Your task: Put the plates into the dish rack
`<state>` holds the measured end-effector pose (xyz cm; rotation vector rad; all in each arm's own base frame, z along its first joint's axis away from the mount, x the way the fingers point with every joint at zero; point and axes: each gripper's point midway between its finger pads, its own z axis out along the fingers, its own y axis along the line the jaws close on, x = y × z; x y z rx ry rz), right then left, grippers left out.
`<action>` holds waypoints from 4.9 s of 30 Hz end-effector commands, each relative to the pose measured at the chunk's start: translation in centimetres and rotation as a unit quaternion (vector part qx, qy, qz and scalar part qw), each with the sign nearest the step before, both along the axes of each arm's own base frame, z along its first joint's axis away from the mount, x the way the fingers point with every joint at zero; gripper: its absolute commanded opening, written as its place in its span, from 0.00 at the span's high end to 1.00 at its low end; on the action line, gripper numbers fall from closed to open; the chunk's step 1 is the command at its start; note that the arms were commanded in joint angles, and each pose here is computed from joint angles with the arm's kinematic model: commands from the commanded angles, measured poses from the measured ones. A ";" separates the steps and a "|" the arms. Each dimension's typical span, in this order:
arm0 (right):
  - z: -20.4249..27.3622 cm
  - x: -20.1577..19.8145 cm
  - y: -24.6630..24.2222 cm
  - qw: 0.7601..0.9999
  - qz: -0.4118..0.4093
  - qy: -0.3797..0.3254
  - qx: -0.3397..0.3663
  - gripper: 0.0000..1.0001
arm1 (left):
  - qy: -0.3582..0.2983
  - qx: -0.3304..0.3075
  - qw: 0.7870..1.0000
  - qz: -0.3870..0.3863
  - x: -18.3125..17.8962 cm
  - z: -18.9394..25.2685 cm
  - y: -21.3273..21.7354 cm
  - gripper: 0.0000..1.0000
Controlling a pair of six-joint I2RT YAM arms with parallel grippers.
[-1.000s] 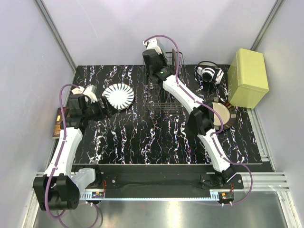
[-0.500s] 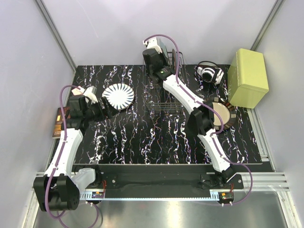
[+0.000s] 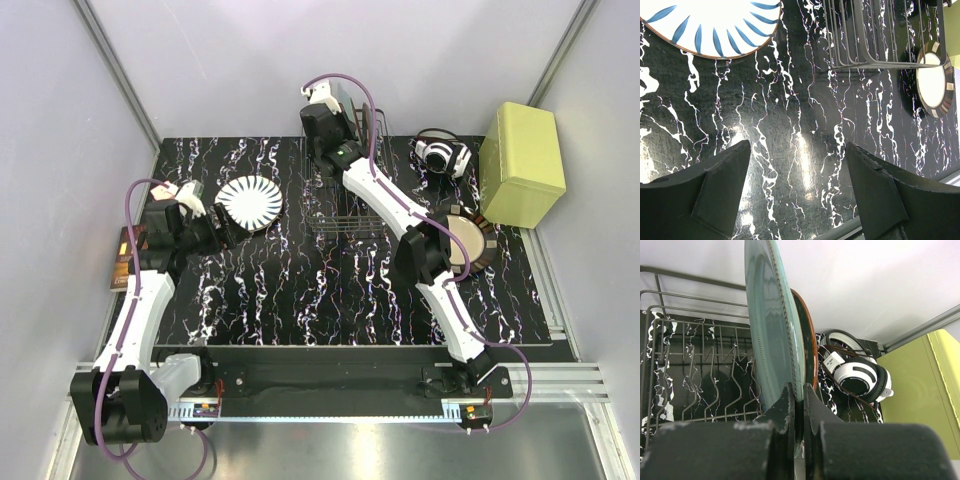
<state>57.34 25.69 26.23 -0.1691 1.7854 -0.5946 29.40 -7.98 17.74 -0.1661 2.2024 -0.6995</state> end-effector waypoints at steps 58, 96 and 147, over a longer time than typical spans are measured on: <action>7.0 -1.0 0.1 0.988 -0.038 -0.123 0.080 1.00 | -0.015 -0.027 0.999 -0.012 0.7 0.4 -0.7 0.19; 7.2 -1.5 0.0 0.991 0.005 -0.077 0.105 0.41 | -0.009 0.138 0.986 0.089 5.6 0.6 6.8 0.01; -3.4 -20.1 -2.9 0.868 0.207 0.287 0.348 0.09 | 0.248 -0.046 0.962 0.104 12.1 -14.8 7.3 0.82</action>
